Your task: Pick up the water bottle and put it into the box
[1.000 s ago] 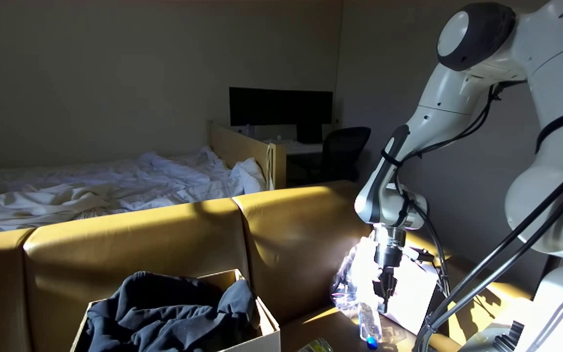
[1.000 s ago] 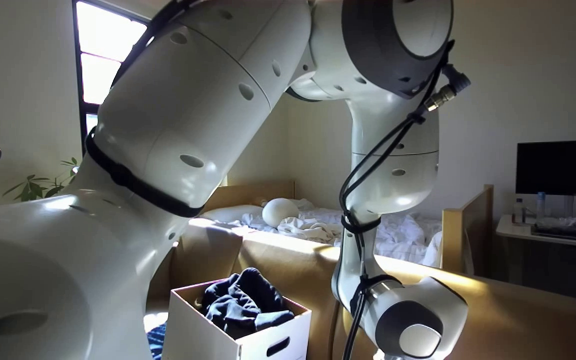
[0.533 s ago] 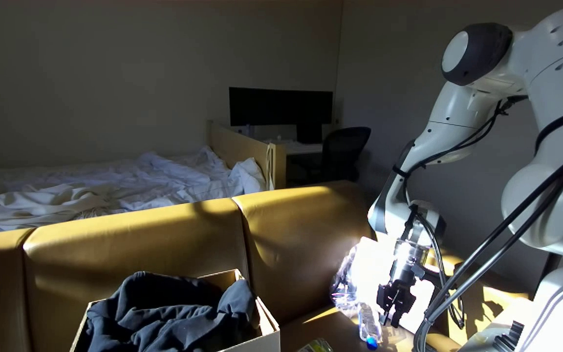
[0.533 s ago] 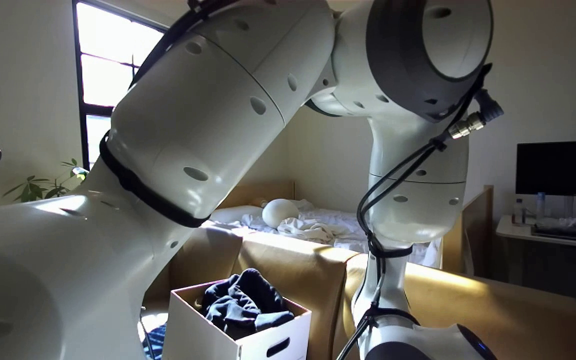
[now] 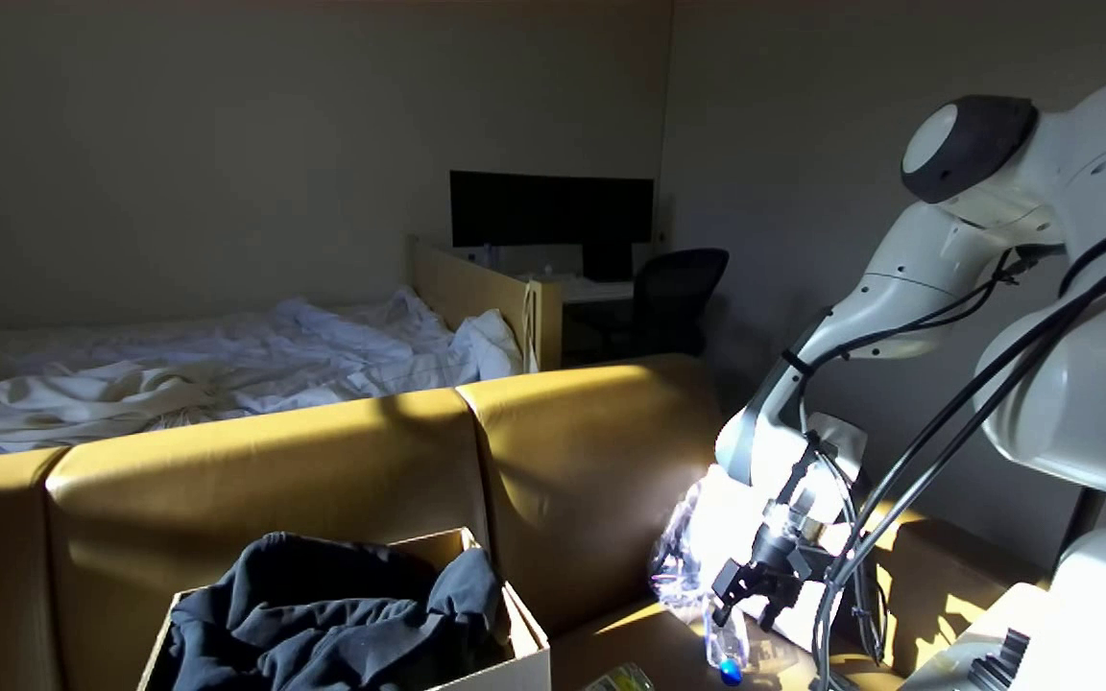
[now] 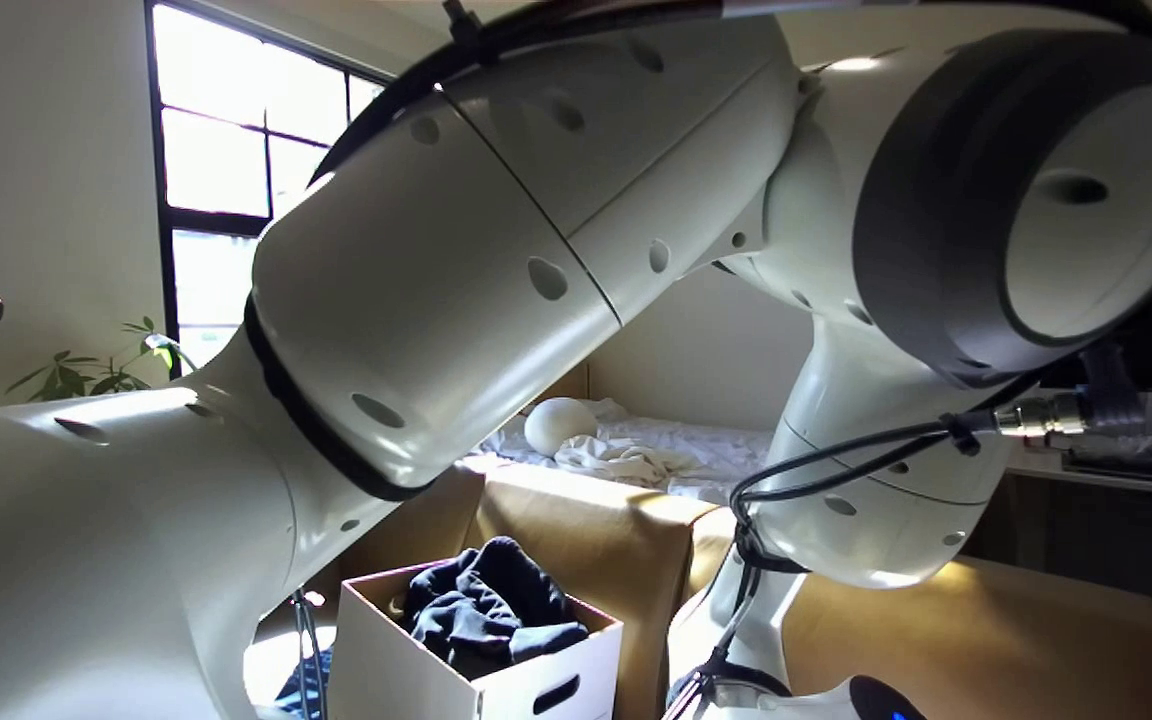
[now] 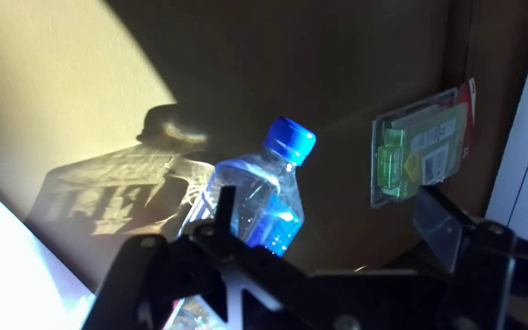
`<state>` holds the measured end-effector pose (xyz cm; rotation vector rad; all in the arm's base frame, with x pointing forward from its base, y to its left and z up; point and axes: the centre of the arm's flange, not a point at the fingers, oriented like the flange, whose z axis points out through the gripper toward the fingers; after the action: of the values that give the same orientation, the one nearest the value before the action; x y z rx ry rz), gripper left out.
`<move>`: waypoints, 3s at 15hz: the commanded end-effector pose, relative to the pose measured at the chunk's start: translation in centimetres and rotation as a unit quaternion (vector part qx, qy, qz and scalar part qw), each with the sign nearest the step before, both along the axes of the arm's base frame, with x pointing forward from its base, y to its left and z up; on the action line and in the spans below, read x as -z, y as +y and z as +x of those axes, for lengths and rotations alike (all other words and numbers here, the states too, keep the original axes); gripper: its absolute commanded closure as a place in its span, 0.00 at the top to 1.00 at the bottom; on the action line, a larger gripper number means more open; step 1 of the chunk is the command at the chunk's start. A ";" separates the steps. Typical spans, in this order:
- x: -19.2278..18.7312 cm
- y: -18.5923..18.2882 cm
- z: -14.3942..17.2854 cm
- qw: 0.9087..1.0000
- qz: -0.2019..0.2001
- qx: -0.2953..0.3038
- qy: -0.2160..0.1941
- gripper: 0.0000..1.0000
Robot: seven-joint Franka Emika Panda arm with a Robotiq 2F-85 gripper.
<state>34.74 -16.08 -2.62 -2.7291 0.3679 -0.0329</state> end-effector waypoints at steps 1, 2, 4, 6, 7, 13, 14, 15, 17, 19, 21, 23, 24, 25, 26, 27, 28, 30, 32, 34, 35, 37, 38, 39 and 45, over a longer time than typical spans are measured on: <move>0.0 0.1 0.1 1.000 -0.001 -0.004 -0.002 1.00; 0.0 0.1 0.2 1.000 -0.002 -0.005 -0.003 1.00; 0.2 -0.2 0.1 1.000 -0.007 0.002 -0.009 1.00; 1.1 -1.3 -0.1 0.999 0.018 0.026 -0.019 1.00; 1.7 -1.9 -0.7 0.999 0.035 0.026 -0.022 1.00; 5.0 -2.6 -3.1 0.995 0.103 0.010 0.007 1.00; 5.7 -2.6 -3.5 0.993 0.112 0.010 0.023 1.00; 6.4 -2.4 -3.8 0.992 0.121 0.007 0.031 1.00; 7.5 -1.8 -4.1 0.990 0.137 -0.005 0.042 1.00; 8.4 -1.4 -4.1 0.989 0.142 -0.009 0.047 1.00; 9.3 -1.3 -3.8 0.990 0.129 -0.005 0.051 1.00; 9.9 -1.3 -3.6 0.994 0.100 -0.003 0.053 1.00; 10.1 -1.3 -3.5 0.994 0.089 -0.004 0.055 1.00; 10.3 -1.2 -3.4 0.995 0.082 -0.007 0.056 1.00; 10.5 -1.3 -3.3 0.996 0.074 -0.013 0.052 1.00; 10.5 -1.2 -3.1 0.996 0.076 -0.018 0.047 1.00; 10.5 -1.2 -3.0 0.996 0.074 -0.023 0.041 1.00; 10.2 -1.1 -2.7 0.996 0.080 -0.017 0.032 1.00; 10.2 -0.9 -2.8 0.995 0.090 -0.008 0.036 1.00; 10.2 -1.0 -3.2 0.994 0.105 0.012 0.032 1.00; 10.0 -1.1 -3.4 0.993 0.109 0.025 0.021 1.00; 9.6 -1.0 -3.6 0.991 0.124 0.051 0.000 1.00; 9.5 -0.9 -3.6 0.990 0.125 0.064 -0.011 1.00; 9.4 -1.0 -3.7 0.988 0.130 0.083 -0.019 1.00; 10.0 -2.4 -4.4 0.978 0.120 0.159 -0.062 1.00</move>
<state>31.15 -18.50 -12.58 -2.4180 0.6275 -0.1653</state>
